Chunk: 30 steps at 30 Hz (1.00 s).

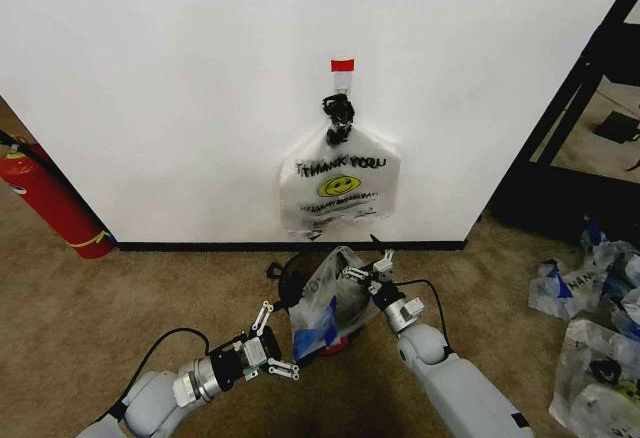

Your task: Pick up the garbage bag from the wall and place it over the trash bin.

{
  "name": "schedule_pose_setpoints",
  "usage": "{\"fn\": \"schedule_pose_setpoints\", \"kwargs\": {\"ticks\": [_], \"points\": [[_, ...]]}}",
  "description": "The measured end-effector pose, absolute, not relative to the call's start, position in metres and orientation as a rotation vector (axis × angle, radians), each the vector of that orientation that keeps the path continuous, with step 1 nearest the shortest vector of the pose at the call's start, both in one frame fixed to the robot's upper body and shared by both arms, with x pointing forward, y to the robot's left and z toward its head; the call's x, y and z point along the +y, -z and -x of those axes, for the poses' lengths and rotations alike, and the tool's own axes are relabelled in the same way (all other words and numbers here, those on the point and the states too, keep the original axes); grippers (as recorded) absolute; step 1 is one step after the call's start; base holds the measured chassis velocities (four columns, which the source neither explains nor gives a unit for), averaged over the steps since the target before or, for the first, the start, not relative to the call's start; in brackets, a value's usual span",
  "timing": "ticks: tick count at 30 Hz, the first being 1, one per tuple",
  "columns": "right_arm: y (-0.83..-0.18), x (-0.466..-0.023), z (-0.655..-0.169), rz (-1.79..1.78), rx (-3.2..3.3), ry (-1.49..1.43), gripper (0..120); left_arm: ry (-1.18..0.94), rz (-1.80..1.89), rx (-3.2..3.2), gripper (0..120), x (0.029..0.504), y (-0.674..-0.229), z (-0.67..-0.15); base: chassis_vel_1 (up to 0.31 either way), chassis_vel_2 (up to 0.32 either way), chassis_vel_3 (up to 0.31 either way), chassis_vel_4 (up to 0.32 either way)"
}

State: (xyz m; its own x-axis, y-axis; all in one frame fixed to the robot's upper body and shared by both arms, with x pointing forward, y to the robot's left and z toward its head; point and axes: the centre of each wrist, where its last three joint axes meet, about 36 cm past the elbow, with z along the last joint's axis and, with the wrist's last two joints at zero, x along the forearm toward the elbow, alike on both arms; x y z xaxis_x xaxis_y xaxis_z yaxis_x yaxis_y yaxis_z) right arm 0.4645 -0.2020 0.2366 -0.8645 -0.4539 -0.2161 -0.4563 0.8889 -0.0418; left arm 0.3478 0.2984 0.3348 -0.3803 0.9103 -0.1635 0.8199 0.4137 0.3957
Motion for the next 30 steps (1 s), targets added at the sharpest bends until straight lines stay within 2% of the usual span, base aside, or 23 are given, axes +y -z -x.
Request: {"fn": "schedule_pose_setpoints", "kwargs": {"ticks": [8, 15, 21, 30], "points": [[-0.234, -0.197, -0.46, 0.725, 2.818, -0.009, 100, -0.192, -1.472, 2.317, 100, 0.292, -0.338, -0.354, 0.0, 0.0, 0.0, 0.0], [-0.245, -0.216, -0.45, 0.836, 2.76, 0.062, 100, 0.075, -1.485, 2.38, 100, 0.281, -0.338, -0.344, 0.0, 0.0, 0.0, 0.0], [-0.244, -0.229, -0.446, 0.832, 2.761, 0.112, 100, 0.462, -1.488, 2.398, 100, 0.261, -0.333, -0.338, 0.0, 0.0, 0.0, 0.0], [-0.236, -0.228, -0.448, 0.806, 2.776, 0.123, 100, 0.661, -1.378, 2.477, 100, 0.261, -0.307, -0.347, 0.0, 0.0, 0.0, 0.0]]}}
